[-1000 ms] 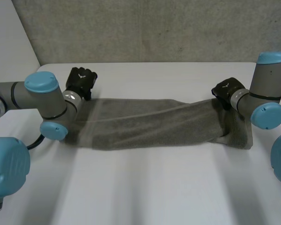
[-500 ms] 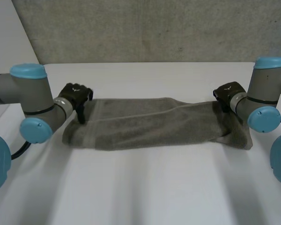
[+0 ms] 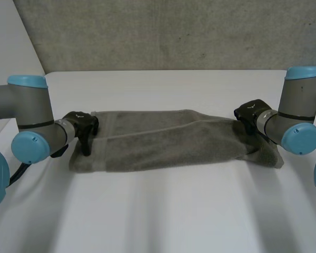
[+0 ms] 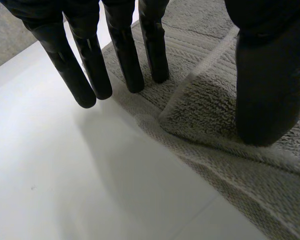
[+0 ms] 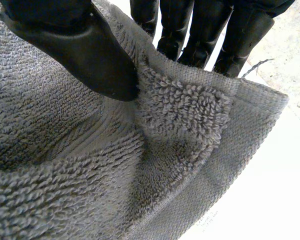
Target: Fold the towel.
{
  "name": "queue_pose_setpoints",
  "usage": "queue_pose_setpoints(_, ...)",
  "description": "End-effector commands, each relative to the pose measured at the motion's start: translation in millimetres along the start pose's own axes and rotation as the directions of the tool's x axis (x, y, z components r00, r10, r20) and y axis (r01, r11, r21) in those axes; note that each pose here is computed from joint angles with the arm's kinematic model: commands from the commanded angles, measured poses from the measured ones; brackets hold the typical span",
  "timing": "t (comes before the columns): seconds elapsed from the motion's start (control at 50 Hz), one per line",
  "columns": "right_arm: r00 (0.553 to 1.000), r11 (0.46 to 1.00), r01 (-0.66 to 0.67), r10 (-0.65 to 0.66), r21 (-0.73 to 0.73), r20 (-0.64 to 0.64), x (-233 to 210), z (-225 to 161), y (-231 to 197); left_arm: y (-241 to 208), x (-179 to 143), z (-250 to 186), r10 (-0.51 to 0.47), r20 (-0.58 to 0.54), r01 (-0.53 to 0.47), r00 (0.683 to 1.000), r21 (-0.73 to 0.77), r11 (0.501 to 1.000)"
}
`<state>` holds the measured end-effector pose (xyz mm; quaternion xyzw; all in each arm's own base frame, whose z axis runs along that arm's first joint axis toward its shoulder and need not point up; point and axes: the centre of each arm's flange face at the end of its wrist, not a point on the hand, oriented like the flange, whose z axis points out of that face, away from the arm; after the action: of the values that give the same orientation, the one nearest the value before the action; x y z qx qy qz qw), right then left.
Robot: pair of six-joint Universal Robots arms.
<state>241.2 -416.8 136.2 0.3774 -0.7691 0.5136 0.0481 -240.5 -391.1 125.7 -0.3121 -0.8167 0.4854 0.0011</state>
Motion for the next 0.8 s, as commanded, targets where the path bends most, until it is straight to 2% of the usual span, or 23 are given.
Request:
queue_pose_setpoints(0.02,1.0,1.0,0.0,0.0,0.008,-0.013,3.7,-1.1,-1.0,0.4,1.4,-2.7,0.0,-0.006,0.0,1.0,-0.008,1.0)
queue_pose_setpoints(0.48,1.0,1.0,0.003,-0.003,-0.009,-0.009,3.4,-1.3,4.6,-5.2,2.3,-27.1,-0.004,-0.017,0.003,1.0,-0.035,0.999)
queue_pose_setpoints(0.8,1.0,1.0,0.001,-0.001,-0.013,-0.006,2.5,-4.2,6.1,-3.2,3.9,-27.3,-0.007,-0.023,0.006,1.0,-0.032,0.999)
